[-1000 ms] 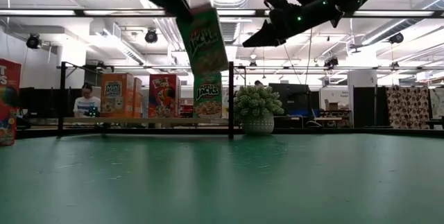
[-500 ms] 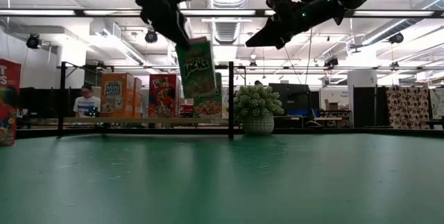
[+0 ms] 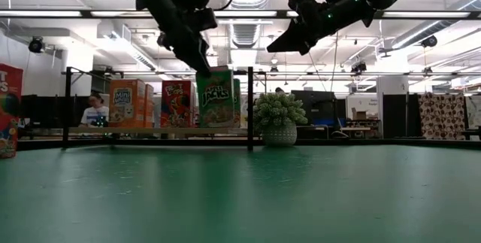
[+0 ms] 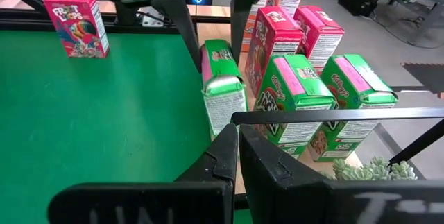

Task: Stack cereal on shelf
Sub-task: Put the green cereal box on the shelf aligned with the other green cereal box

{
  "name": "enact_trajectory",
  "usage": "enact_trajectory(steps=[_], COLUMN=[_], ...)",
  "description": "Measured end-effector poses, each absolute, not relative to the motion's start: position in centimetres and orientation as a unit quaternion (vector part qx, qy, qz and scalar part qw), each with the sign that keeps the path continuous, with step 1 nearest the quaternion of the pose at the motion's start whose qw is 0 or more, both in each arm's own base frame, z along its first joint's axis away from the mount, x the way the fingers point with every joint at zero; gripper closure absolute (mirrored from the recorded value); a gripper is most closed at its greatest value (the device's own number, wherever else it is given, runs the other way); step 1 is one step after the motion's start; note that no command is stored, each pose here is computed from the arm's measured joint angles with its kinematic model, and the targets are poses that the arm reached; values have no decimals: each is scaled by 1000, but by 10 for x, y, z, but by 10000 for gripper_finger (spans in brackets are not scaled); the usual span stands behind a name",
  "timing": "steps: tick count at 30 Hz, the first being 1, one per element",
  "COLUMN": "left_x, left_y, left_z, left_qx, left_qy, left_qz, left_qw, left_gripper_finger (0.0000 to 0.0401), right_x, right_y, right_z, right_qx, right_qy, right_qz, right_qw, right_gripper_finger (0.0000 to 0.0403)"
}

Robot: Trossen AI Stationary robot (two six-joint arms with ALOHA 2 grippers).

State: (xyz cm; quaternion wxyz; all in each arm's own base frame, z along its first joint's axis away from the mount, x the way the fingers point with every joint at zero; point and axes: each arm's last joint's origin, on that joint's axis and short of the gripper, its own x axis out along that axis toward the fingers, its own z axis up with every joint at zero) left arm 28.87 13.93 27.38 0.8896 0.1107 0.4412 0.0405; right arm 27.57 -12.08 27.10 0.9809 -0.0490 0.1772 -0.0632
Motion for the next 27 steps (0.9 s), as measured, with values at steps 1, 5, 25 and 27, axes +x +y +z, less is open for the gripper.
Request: enact_trajectory(steps=[1, 5, 25, 27], left_x=[290, 292, 291, 291], left_y=[140, 142, 153, 153], left_z=[274, 274, 277, 277], left_qx=[112, 118, 136, 136], left_qy=[437, 430, 412, 412], left_qz=[42, 45, 61, 62], left_qw=[891, 894, 899, 899], left_gripper_finger=[252, 252, 194, 193], right_x=[276, 276, 276, 276], right_y=[-121, -121, -120, -120], right_z=[271, 271, 271, 271], right_qx=[-49, -49, -37, -38], right_qy=[177, 176, 175, 175], right_qz=[-63, -63, -63, -63], right_qw=[981, 981, 982, 982], right_gripper_finger=[394, 394, 394, 394])
